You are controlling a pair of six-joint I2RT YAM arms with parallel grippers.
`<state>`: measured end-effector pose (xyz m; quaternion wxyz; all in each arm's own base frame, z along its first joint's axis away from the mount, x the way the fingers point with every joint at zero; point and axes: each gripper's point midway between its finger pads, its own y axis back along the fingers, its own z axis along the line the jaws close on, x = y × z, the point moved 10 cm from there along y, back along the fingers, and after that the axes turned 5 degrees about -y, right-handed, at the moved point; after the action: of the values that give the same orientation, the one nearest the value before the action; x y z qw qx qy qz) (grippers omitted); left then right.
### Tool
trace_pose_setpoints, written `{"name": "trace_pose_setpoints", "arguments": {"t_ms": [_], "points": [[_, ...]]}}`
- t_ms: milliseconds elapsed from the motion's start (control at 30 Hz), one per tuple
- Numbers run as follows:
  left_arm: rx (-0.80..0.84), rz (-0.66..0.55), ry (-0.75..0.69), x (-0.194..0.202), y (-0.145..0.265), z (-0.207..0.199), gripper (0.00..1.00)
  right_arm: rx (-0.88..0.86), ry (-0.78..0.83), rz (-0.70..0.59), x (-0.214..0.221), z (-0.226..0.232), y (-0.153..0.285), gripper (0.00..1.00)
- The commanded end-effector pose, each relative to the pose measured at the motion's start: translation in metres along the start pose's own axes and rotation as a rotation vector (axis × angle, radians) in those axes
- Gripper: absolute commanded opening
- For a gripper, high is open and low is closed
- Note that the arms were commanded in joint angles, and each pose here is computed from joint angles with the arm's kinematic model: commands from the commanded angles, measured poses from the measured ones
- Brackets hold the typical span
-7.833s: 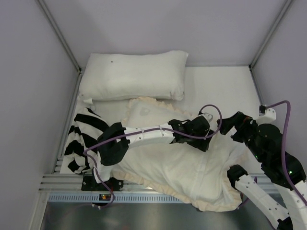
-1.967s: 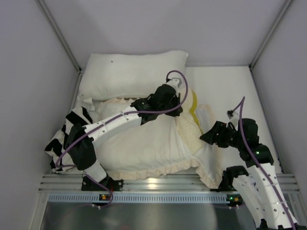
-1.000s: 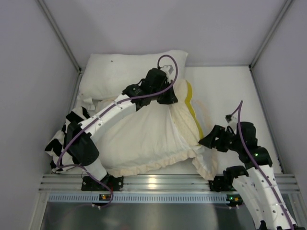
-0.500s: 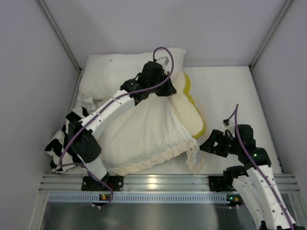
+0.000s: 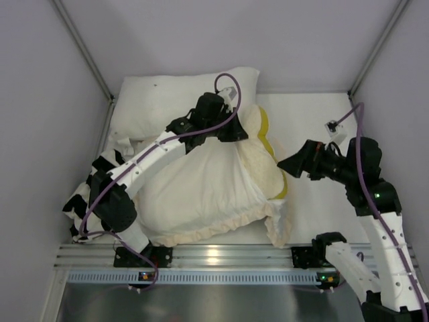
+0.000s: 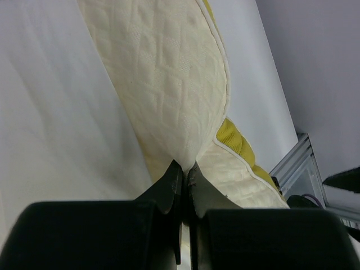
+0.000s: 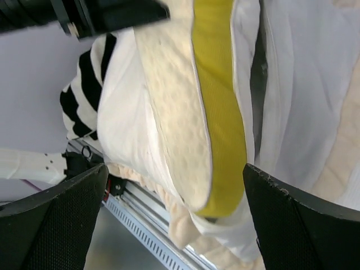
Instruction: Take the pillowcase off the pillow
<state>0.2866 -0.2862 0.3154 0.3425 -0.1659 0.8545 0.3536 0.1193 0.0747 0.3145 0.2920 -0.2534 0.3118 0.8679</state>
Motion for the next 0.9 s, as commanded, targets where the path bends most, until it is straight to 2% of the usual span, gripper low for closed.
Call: {"name": "trace_pose_setpoints", "arguments": {"t_ms": [0,233,400,567,733,867], "points": [[0.221,-0.105,-0.048,-0.012,0.033,-0.038,0.00,-0.043,0.044,0.008,-0.031,0.006,-0.025,0.99],[0.265,-0.054,-0.077,0.017,0.038,-0.051,0.00,-0.069,-0.043,0.083,-0.071,-0.012,-0.095,0.99],[0.274,-0.040,-0.086,0.024,0.038,-0.055,0.00,-0.115,-0.122,0.032,-0.088,-0.014,-0.122,0.99],[0.289,-0.022,-0.092,0.027,0.035,-0.058,0.00,-0.158,-0.178,0.077,-0.084,-0.017,-0.140,0.99],[0.298,-0.017,-0.094,0.028,0.036,-0.060,0.00,-0.166,-0.195,0.124,-0.061,-0.018,-0.152,0.93],[0.306,-0.012,-0.092,0.028,0.034,-0.061,0.00,-0.172,-0.205,0.156,-0.045,-0.017,-0.157,0.79]]}}
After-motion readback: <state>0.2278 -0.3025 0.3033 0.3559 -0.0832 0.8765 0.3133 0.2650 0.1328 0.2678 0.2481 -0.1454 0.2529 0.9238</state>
